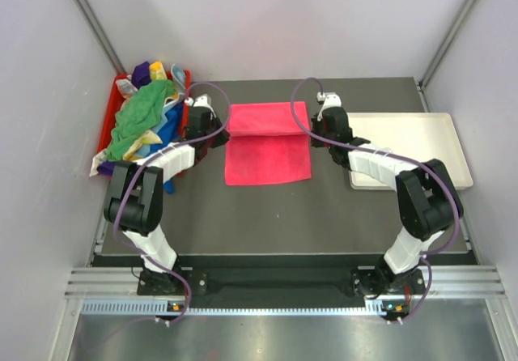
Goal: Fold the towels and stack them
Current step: Fold the towel
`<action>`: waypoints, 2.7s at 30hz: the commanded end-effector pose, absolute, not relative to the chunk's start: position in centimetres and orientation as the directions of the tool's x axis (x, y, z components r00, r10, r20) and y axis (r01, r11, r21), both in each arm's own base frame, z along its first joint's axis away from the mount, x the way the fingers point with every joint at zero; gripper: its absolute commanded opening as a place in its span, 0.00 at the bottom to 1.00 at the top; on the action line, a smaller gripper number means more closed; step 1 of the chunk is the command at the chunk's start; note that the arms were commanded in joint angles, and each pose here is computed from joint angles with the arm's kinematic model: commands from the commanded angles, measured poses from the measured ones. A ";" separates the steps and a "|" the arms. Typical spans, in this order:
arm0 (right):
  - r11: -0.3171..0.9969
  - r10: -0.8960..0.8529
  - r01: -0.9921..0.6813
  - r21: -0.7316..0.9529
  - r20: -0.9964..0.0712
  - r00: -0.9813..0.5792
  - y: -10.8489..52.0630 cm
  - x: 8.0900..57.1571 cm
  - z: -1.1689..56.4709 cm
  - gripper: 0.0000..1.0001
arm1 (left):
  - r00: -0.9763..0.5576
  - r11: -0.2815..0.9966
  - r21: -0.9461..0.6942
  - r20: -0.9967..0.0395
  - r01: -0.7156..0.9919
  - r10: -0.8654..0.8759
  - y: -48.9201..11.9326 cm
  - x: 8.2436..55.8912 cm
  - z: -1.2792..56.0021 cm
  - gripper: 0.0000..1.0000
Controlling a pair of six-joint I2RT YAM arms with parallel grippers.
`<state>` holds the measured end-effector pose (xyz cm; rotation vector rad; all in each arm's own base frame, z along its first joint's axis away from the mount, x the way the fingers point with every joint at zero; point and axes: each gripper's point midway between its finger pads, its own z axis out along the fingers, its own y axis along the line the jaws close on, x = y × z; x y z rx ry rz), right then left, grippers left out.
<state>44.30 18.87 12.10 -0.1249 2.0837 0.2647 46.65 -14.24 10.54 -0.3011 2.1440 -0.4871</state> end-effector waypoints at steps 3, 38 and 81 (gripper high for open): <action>0.982 0.031 -0.151 0.117 -0.876 -0.481 17.8 44.1 13.4 0.00 | -0.567 0.904 -0.414 -0.721 -0.108 -0.398 -11.9 45.8 10.1 0.00; 0.984 0.018 -0.152 0.095 -0.895 -0.446 17.6 44.1 18.2 0.00 | -0.484 0.924 -0.374 -0.796 -0.082 -0.365 -10.6 45.1 16.7 0.00; 0.983 0.007 -0.155 0.096 -0.870 -0.494 17.2 41.5 15.3 0.00 | -0.554 0.928 -0.362 -0.756 -0.087 -0.347 -11.7 41.5 13.3 0.00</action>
